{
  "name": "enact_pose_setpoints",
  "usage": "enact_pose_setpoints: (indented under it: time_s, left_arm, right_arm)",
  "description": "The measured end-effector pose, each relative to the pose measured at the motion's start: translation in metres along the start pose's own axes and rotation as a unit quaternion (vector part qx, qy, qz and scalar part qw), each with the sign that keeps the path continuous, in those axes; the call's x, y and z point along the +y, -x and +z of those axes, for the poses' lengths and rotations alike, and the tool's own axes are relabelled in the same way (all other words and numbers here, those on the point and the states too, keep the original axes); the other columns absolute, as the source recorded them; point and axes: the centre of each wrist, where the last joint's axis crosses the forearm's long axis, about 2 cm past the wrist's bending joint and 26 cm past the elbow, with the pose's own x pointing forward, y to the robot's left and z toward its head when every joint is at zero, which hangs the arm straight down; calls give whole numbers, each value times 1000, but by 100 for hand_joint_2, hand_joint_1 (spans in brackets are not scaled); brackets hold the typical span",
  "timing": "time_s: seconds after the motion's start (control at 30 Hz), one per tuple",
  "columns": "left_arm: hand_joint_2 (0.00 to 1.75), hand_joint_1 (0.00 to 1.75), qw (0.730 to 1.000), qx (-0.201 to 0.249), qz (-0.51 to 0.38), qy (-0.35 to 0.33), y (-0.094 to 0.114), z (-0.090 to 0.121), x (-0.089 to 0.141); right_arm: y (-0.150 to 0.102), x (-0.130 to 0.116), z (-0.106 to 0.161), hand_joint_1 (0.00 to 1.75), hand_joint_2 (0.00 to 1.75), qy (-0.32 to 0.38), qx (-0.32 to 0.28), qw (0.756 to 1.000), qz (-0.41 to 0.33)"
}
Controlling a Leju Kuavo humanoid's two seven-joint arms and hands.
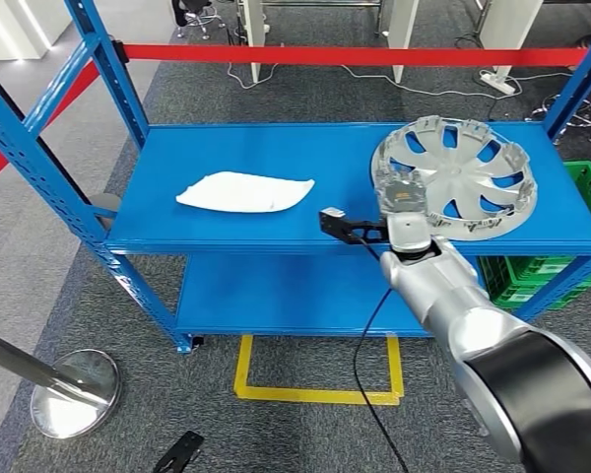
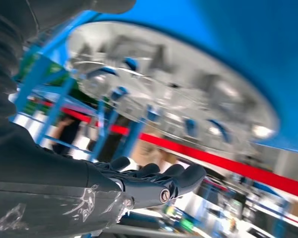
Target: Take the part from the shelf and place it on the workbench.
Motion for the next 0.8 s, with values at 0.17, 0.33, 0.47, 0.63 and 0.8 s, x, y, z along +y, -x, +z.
enact_pose_setpoints:
  time_s: [0.17,0.33,0.47,0.63,0.8]
  left_arm:
    - [175,0,1000,-3,-1,1,-3,0,0]
    - [175,0,1000,-3,-3,3,-3,0,0]
    - [175,0,1000,-3,-4,4,-4,0,0]
    - [175,0,1000,-1,-7,5,-4,0,0]
    - [175,0,1000,-1,-9,5,-5,0,0]
  right_arm:
    - [11,1,-3,0,175,-7,15,1000,2]
    - [27,5,-6,0,175,-40,60,997,4]
    - [51,13,-8,0,175,-75,102,992,3]
    - [76,28,-8,0,175,-109,143,984,3]
    - [88,39,-6,0,175,-123,160,979,0]
